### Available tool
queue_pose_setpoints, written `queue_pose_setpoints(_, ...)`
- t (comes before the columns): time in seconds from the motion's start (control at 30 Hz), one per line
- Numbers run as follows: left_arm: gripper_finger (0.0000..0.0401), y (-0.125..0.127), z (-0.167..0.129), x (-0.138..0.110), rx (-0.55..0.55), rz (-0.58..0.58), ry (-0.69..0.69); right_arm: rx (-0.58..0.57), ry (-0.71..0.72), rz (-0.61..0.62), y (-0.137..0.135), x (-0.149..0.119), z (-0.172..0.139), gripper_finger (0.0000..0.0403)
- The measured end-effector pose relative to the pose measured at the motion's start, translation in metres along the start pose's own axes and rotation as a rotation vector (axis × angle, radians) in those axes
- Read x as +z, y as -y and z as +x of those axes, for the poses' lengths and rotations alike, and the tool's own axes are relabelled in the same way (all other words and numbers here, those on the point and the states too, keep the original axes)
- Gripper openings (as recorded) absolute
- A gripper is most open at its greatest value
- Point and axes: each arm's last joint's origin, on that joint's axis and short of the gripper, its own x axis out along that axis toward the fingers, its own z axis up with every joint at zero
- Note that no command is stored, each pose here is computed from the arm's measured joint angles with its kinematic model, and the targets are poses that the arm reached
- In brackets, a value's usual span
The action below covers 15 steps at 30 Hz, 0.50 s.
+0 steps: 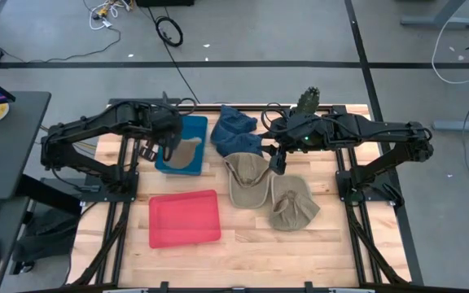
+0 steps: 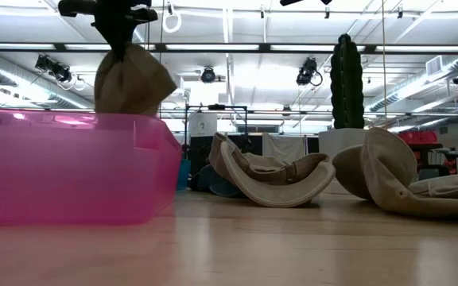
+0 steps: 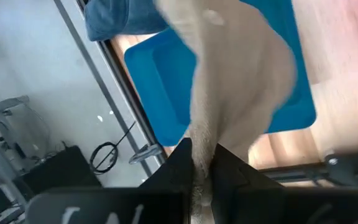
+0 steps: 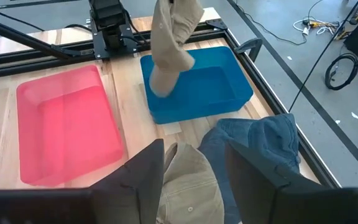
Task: Pick & Place hat
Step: Put the bottom brown cap into the blue bin
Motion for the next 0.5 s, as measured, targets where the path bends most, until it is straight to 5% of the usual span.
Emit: queue_pose_setpoints(0.5,0.0024,0.0059,-0.0001,-0.0012,-0.128,-0.282,0.023,0.000,0.000,0.044,0.0000,0.0000,0.0000,0.0171)
